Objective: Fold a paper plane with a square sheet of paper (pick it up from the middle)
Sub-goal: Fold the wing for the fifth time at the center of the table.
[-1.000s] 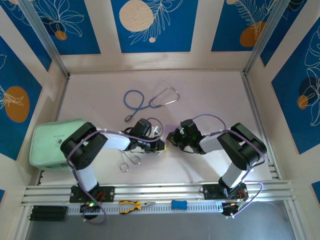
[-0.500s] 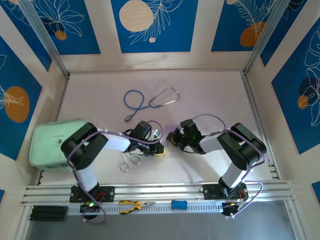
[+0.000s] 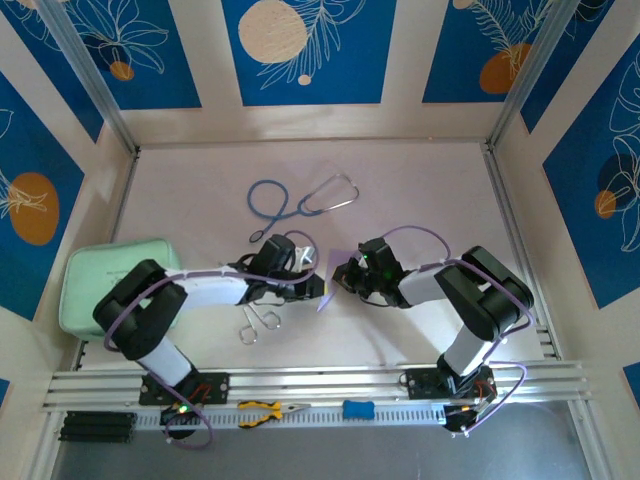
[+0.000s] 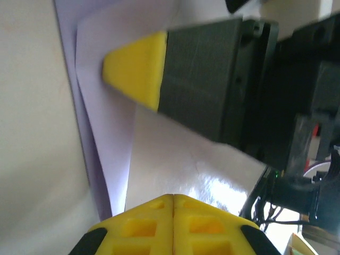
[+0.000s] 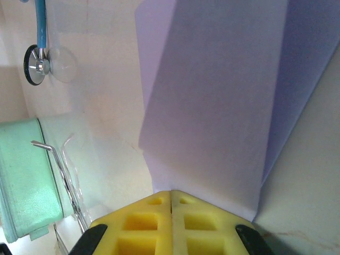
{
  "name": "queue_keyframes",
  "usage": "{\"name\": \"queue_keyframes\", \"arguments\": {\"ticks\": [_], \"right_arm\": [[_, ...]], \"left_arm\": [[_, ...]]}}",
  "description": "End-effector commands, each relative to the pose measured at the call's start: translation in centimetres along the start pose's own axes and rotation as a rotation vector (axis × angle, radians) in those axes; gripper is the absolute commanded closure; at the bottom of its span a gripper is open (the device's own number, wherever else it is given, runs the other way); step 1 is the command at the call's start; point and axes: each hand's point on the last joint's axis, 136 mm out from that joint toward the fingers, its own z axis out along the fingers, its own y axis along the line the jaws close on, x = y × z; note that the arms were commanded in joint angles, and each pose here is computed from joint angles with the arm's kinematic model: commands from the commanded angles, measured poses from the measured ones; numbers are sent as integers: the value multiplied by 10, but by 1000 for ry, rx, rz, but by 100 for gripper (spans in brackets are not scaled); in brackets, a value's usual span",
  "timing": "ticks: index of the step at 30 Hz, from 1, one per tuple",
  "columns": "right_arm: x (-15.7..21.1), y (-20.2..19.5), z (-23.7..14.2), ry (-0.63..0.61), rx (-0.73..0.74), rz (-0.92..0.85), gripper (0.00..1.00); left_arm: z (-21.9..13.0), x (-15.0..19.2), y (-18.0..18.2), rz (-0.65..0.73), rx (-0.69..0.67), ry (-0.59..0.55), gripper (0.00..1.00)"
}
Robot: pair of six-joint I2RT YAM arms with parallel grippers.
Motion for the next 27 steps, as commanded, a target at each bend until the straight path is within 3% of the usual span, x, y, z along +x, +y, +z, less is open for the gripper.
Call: {"name": "queue_keyframes", "arguments": {"ticks": [1, 12, 27], "right_arm": [[32, -60, -2, 106, 205, 39, 94], [33, -58, -3, 110, 192, 35, 94], [22, -36, -10, 113, 122, 9, 92]], "left_arm": [[11, -12, 5, 3, -20, 8, 92], [33, -18, 18, -20, -51, 32, 94], [40, 40, 62, -88, -178, 235, 100]]}}
